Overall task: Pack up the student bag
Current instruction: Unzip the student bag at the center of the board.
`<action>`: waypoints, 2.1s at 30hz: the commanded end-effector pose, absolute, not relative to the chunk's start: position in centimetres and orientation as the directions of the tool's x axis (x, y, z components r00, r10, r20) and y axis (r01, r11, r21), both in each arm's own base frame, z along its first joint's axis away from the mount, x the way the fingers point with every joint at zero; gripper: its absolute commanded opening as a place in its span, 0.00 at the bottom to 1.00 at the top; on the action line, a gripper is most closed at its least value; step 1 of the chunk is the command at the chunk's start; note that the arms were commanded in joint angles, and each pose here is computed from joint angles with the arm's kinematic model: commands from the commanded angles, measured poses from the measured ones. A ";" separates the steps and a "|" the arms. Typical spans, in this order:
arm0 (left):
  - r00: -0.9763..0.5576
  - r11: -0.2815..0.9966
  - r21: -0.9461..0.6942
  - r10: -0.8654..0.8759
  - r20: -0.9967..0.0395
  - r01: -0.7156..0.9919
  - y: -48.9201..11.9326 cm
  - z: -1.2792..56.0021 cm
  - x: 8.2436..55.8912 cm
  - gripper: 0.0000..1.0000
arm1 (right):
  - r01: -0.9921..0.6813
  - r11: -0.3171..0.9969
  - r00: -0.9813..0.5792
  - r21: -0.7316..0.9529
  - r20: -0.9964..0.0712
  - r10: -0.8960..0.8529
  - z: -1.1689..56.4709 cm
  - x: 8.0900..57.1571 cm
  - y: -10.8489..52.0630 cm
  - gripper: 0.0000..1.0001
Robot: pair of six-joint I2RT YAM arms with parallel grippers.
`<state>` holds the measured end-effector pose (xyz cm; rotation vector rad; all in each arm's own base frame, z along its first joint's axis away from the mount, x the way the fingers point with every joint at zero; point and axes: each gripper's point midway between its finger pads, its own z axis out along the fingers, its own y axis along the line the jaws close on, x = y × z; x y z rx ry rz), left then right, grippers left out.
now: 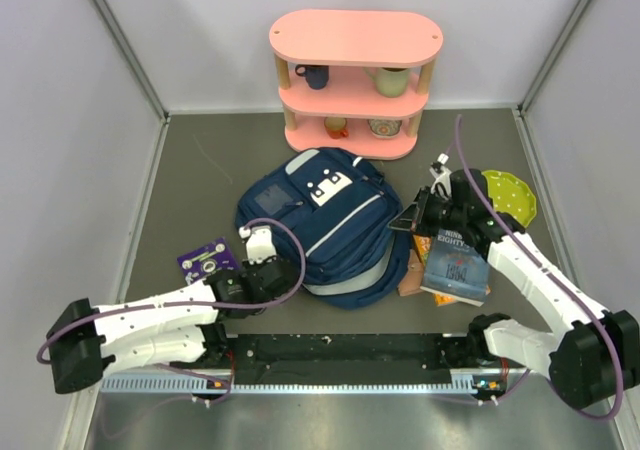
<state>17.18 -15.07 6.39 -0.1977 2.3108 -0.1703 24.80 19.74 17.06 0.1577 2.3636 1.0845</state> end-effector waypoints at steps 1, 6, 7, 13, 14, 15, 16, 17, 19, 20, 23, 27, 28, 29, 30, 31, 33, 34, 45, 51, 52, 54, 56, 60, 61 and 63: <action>-0.651 0.963 -0.268 -0.199 -0.732 0.007 -17.3 9.1 17.9 0.41 | -0.237 0.590 -0.776 0.772 -0.516 0.363 22.4 26.5 20.5 0.00; -0.622 0.940 -0.334 -0.219 -0.752 0.072 -17.5 14.4 17.6 0.78 | -0.238 0.569 -0.792 0.787 -0.496 0.356 22.4 25.5 21.6 0.00; -0.602 0.929 -0.357 -0.230 -0.764 0.098 -17.8 16.1 17.8 0.81 | -0.225 0.565 -0.797 0.794 -0.483 0.362 22.3 25.5 21.7 0.00; -0.468 0.912 -0.336 -0.195 -0.862 0.237 -18.6 22.9 19.2 0.99 | -0.165 0.547 -0.826 0.821 -0.418 0.379 21.9 25.1 24.0 0.00; -0.456 0.921 -0.303 -0.167 -0.874 0.243 -18.5 23.4 19.5 0.99 | -0.155 0.543 -0.830 0.826 -0.407 0.382 21.8 24.9 24.6 0.00; -0.447 0.923 -0.292 -0.158 -0.881 0.250 -18.7 24.1 19.7 0.99 | -0.140 0.542 -0.834 0.829 -0.393 0.386 21.6 24.6 25.3 0.00; -0.435 0.924 -0.283 -0.151 -0.888 0.256 -19.2 25.4 20.2 0.99 | -0.106 0.543 -0.828 0.833 -0.376 0.416 21.3 24.2 26.2 0.00; -0.423 0.929 -0.251 -0.119 -0.898 0.272 -19.5 25.9 20.5 0.99 | -0.092 0.539 -0.825 0.837 -0.367 0.430 21.1 23.9 26.6 0.00; -0.428 0.928 -0.229 -0.086 -0.899 0.294 -20.7 27.3 21.3 0.99 | -0.040 0.537 -0.810 0.843 -0.342 0.476 20.0 23.9 26.6 0.01; -0.430 0.927 -0.214 -0.066 -0.900 0.307 -21.1 27.6 21.7 0.99 | -0.035 0.540 -0.804 0.841 -0.344 0.484 19.9 24.0 26.3 0.10; -0.440 0.914 -0.199 -0.026 -0.898 0.354 -22.5 28.8 23.0 0.99 | 0.013 0.658 -0.738 0.753 -0.437 0.514 19.8 24.1 22.8 0.61; -0.462 0.851 -0.286 -0.059 -0.885 0.440 -24.9 30.2 25.2 0.99 | 0.062 0.737 -0.561 0.673 -0.588 0.583 22.6 25.4 16.0 0.98; -0.465 0.839 -0.289 -0.049 -0.884 0.461 -25.7 30.1 25.4 0.99 | 0.098 0.752 -0.553 0.651 -0.593 0.586 22.1 25.1 14.5 0.99; -0.480 0.811 -0.303 -0.032 -0.876 0.500 -26.8 29.8 25.2 0.99 | 0.161 0.746 -0.491 0.646 -0.603 0.629 22.6 25.8 11.8 0.99; -0.505 0.801 -0.307 -0.007 -0.863 0.514 -28.2 28.7 25.6 0.99 | 0.188 0.758 -0.490 0.624 -0.610 0.623 22.0 25.7 10.5 0.99; -0.507 0.773 -0.337 -0.022 -0.862 0.538 -29.6 28.9 25.9 0.99 | 0.231 0.754 -0.482 0.615 -0.601 0.637 21.5 25.8 9.2 0.99; -0.569 0.681 -0.411 0.009 -0.823 0.606 -33.2 27.2 25.3 0.99 | 0.338 0.736 -0.473 0.586 -0.571 0.671 20.1 25.6 6.1 0.99; -0.584 0.636 -0.467 -0.033 -0.811 0.614 -34.9 27.7 25.5 0.99 | 0.342 0.753 -0.486 0.562 -0.581 0.653 19.6 25.5 5.5 0.99; -0.721 0.461 -0.613 0.090 -0.687 0.642 -47.4 21.5 26.0 0.99 | 0.617 0.613 -0.400 0.494 -0.474 0.785 13.6 25.5 -2.8 0.99; -0.777 0.423 -0.670 0.150 -0.612 0.610 -49.9 18.3 25.6 0.98 | 0.672 0.605 -0.421 0.428 -0.451 0.787 10.1 25.3 -4.1 0.99; -0.781 0.426 -0.673 0.156 -0.604 0.605 -50.0 17.7 25.6 0.98 | 0.675 0.606 -0.421 0.420 -0.455 0.784 9.8 25.4 -4.3 0.99; -0.793 0.425 -0.682 0.173 -0.584 0.595 -50.3 16.6 25.3 0.98 | 0.682 0.618 -0.434 0.392 -0.463 0.773 8.8 25.2 -4.7 0.99; -0.799 0.422 -0.689 0.179 -0.574 0.589 -50.7 16.1 25.0 0.98 | 0.677 0.629 -0.441 0.383 -0.473 0.763 8.2 25.4 -5.0 0.99; -0.818 0.424 -0.704 0.210 -0.535 0.570 -51.6 13.9 24.1 0.98 | 0.666 0.659 -0.499 0.350 -0.447 0.742 6.6 25.3 -4.8 0.99; -0.818 0.417 -0.707 0.219 -0.532 0.571 -51.9 13.7 23.7 0.98 | 0.666 0.664 -0.513 0.340 -0.439 0.738 6.1 25.1 -4.7 0.99; -0.823 0.415 -0.713 0.235 -0.516 0.566 -52.3 12.9 23.3 0.98 | 0.646 0.681 -0.546 0.344 -0.416 0.727 5.3 25.2 -4.2 0.99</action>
